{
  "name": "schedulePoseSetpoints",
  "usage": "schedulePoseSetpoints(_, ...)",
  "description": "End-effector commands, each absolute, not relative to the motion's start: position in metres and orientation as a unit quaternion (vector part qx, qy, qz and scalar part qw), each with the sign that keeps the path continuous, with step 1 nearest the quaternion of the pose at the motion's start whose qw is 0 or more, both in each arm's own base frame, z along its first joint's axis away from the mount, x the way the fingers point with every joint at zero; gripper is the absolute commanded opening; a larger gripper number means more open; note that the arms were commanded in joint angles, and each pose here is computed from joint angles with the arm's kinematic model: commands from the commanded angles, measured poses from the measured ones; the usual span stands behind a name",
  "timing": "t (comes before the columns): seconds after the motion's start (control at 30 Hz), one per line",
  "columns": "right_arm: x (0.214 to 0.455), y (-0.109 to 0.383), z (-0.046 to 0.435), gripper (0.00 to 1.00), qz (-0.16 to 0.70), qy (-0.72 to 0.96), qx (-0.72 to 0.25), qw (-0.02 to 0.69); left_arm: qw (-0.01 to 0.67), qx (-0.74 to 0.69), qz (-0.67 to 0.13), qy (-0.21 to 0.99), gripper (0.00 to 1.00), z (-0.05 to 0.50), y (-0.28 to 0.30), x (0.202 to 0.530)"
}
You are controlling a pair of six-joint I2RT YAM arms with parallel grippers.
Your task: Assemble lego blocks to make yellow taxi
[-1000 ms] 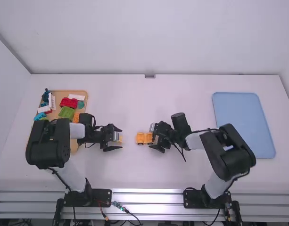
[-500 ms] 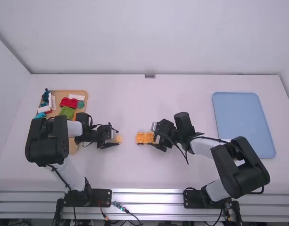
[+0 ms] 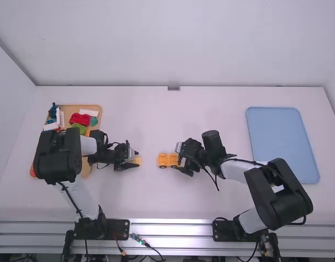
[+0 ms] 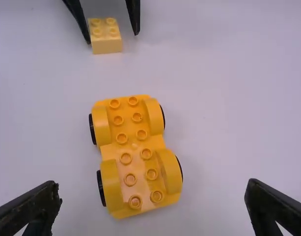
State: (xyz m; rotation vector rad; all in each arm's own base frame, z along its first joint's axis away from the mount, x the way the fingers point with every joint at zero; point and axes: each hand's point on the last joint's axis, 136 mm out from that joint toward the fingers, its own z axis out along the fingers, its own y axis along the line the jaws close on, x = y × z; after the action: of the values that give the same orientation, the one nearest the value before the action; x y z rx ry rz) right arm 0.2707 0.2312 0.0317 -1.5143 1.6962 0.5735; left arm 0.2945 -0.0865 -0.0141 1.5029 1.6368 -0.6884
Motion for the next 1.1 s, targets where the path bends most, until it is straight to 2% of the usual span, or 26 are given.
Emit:
schedulePoseSetpoints(0.0, 0.267, 0.229, 0.028, 0.99, 0.228, 0.670, -0.594, 0.382, 0.406, 0.589, -0.285, 0.637, 0.52, -0.011, -0.091, 0.294)
schedulePoseSetpoints(0.03, 0.267, 0.230, 0.028, 0.99, 0.229, 0.669, -0.594, 0.382, 0.406, 0.590, -0.285, 0.637, 0.49, -0.011, -0.091, 0.293)
schedulePoseSetpoints(0.07, 0.267, 0.230, 0.028, 0.99, 0.230, 0.669, -0.594, 0.382, 0.408, 0.596, -0.283, 0.631, 0.43, -0.012, -0.092, 0.291)
schedulePoseSetpoints(0.23, 0.267, 0.229, 0.028, 1.00, 0.229, 0.670, -0.593, 0.382, 0.410, 0.600, -0.281, 0.627, 0.37, -0.015, -0.092, 0.287)
schedulePoseSetpoints(0.27, 0.268, 0.228, 0.028, 0.99, 0.228, 0.672, -0.592, 0.383, 0.409, 0.598, -0.281, 0.629, 0.33, -0.015, -0.092, 0.287)
schedulePoseSetpoints(0.33, 0.270, 0.224, 0.027, 0.99, 0.227, 0.676, -0.587, 0.382, 0.410, 0.597, -0.281, 0.630, 0.19, -0.015, -0.092, 0.287)
schedulePoseSetpoints(0.4, 0.271, 0.220, 0.026, 0.99, 0.226, 0.681, -0.583, 0.381, 0.410, 0.597, -0.280, 0.630, 0.19, -0.015, -0.092, 0.287)
schedulePoseSetpoints(0.47, 0.271, 0.217, 0.026, 1.00, 0.232, 0.683, -0.578, 0.382, 0.418, 0.594, -0.285, 0.626, 0.25, -0.011, -0.094, 0.289)
schedulePoseSetpoints(0.53, 0.271, 0.216, 0.025, 0.99, 0.238, 0.680, -0.578, 0.384, 0.423, 0.589, -0.293, 0.623, 0.27, -0.007, -0.095, 0.289)
schedulePoseSetpoints(0.57, 0.271, 0.216, 0.024, 0.99, 0.244, 0.673, -0.581, 0.387, 0.426, 0.586, -0.298, 0.622, 0.26, -0.004, -0.096, 0.290)
schedulePoseSetpoints(0.67, 0.274, 0.218, 0.014, 0.99, 0.264, 0.667, -0.576, 0.391, 0.428, 0.577, -0.312, 0.622, 0.06, 0.004, -0.097, 0.293)
schedulePoseSetpoints(0.73, 0.274, 0.219, 0.010, 0.99, 0.274, 0.663, -0.575, 0.392, 0.424, 0.575, -0.316, 0.625, 0.02, 0.006, -0.097, 0.294)
schedulePoseSetpoints(1.07, 0.276, 0.228, -0.002, 0.99, 0.308, 0.653, -0.562, 0.403, 0.436, 0.535, -0.371, 0.621, 0.02, 0.038, -0.103, 0.302)
